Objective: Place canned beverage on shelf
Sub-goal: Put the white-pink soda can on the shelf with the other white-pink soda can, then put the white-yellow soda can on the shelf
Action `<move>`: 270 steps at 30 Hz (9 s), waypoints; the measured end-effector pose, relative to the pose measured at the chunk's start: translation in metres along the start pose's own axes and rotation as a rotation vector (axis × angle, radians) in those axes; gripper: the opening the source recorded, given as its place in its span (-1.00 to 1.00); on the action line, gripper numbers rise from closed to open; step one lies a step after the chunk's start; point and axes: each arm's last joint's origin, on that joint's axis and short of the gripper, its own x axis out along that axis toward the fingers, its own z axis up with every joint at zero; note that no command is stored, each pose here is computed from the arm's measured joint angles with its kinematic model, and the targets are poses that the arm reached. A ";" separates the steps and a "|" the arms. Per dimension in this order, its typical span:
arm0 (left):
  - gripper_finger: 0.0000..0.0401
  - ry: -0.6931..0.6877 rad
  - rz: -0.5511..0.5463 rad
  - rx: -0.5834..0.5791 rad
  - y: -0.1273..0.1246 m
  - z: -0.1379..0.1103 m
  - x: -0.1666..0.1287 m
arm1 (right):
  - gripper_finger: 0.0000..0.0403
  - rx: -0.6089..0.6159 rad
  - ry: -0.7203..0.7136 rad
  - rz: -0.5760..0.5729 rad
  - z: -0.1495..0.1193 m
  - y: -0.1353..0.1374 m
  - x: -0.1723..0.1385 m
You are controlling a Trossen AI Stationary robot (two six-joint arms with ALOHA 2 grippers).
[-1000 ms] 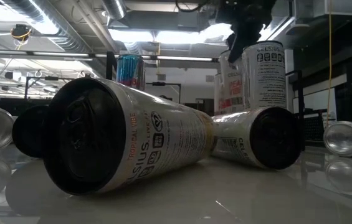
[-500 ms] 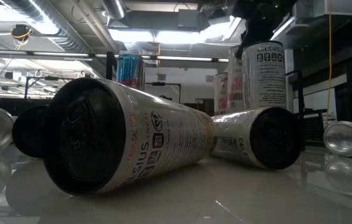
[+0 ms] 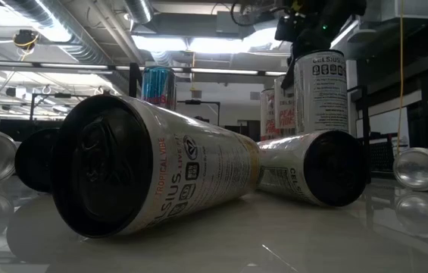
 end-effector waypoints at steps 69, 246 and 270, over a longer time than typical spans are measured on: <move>0.33 0.000 0.000 0.000 0.000 0.000 0.000 | 0.73 -0.025 0.040 -0.034 0.012 -0.004 -0.009; 0.33 -0.029 0.096 0.025 0.003 0.001 0.000 | 0.73 1.834 0.378 -0.863 -0.146 0.131 -0.014; 0.33 -0.029 0.096 0.023 0.003 0.001 0.000 | 0.73 1.707 0.501 -0.903 -0.144 0.154 0.044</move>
